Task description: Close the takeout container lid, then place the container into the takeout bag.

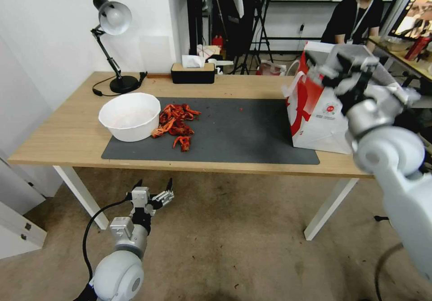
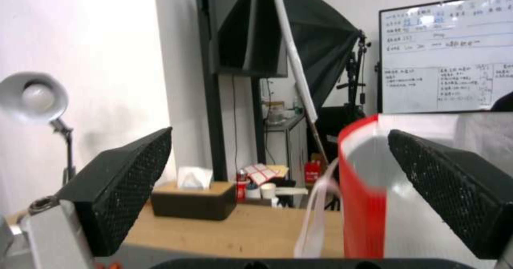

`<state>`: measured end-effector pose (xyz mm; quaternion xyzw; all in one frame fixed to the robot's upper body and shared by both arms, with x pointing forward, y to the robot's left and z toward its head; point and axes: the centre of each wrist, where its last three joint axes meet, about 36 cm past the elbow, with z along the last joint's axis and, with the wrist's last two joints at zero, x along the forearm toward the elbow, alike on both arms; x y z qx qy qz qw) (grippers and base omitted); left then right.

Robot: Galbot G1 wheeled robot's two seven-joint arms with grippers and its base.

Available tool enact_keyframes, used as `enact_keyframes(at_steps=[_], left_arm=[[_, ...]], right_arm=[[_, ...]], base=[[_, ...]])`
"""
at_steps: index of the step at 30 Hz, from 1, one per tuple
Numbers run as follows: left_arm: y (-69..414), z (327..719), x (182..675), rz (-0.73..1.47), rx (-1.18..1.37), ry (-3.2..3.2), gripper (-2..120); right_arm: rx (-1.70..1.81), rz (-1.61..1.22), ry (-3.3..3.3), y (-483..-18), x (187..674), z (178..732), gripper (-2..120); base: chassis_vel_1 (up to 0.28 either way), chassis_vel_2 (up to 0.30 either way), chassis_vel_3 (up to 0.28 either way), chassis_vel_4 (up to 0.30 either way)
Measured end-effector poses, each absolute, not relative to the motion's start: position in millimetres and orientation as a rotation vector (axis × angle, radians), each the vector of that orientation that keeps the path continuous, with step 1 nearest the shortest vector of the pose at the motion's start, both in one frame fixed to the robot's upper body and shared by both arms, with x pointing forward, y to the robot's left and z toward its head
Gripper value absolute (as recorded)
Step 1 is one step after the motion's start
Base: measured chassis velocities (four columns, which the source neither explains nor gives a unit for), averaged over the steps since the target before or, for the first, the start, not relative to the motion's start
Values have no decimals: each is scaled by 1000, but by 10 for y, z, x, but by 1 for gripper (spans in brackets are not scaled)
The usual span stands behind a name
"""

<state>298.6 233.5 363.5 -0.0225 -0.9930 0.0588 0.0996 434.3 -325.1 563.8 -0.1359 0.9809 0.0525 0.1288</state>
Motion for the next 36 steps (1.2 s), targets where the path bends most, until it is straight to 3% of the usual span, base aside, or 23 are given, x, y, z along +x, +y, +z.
enact_keyframes(at_steps=[13,15,20,36], left_arm=[[2296,3599,2938,217,-62,-2972,100],[2308,3544,2915,232,-53,-3000,100],[2333,3524,2885,235,-39,-3016,100],[2308,3449,2799,245,-24,-3092,100]], right_arm=[[-336,152,2924,-3145,3707,4763,100],[-293,160,2955,-3088,3454,4324,100],[-245,202,2993,-3023,3188,3980,100],[-165,277,3091,-2872,2695,3532,100]], base=[[0,0,0,0],[0,0,0,0],[0,0,0,0],[0,0,0,0]])
